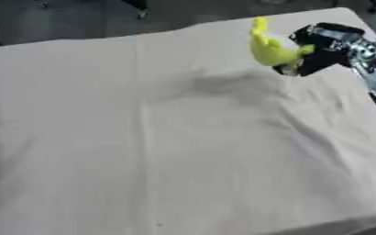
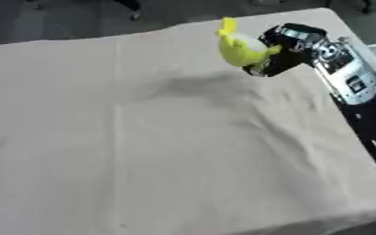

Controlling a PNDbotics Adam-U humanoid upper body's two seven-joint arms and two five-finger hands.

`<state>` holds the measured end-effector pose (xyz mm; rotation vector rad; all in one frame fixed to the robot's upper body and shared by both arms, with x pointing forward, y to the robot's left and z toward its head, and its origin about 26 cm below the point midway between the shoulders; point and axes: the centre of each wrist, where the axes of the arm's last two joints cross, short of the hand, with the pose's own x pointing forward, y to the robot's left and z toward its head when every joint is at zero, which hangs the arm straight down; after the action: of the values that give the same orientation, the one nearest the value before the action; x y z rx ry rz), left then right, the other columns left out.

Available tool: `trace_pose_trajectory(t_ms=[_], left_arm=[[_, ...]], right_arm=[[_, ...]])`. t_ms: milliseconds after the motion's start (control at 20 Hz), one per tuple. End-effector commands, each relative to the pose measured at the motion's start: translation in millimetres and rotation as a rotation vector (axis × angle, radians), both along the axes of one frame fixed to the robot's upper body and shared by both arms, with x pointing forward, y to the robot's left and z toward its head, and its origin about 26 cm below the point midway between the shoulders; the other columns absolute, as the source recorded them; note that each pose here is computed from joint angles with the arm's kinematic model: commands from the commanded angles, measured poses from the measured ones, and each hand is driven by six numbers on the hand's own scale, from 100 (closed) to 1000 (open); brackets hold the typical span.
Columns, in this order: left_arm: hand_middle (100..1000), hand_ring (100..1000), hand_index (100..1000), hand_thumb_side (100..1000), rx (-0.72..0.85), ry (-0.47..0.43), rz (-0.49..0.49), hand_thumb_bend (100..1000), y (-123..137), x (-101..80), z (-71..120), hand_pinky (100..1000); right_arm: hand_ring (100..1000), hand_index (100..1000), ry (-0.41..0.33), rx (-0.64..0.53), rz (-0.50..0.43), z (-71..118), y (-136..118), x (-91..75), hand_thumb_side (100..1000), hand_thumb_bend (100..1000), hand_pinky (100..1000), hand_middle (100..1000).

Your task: Pick up the objects with one hand, pass them to the other hand, and then place them into the box on the other side of the table.

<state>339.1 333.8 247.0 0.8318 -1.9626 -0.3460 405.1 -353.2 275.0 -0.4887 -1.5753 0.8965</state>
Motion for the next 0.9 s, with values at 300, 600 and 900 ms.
trace_pose_trajectory(t_ms=[300, 600, 900], left_arm=[[679, 671, 769, 472, 0.046, -0.060, 0.012, 673, 5, -4.4, 25.0, 827], [678, 665, 768, 470, 0.053, -0.067, 0.008, 676, 4, -4.7, 28.0, 826], [680, 668, 769, 471, 0.068, -0.082, -0.011, 677, 0, -5.0, 35.4, 826]], right_arm=[[642, 469, -0.203, 0.141, 0.020, 9.2, 40, -10.2, 100, 221, 781, 430], [636, 468, -0.241, 0.217, 0.040, -2.9, 66, -10.2, 100, 213, 780, 427], [632, 468, -0.274, 0.221, 0.077, -8.8, 87, -13.9, 100, 210, 780, 427]])
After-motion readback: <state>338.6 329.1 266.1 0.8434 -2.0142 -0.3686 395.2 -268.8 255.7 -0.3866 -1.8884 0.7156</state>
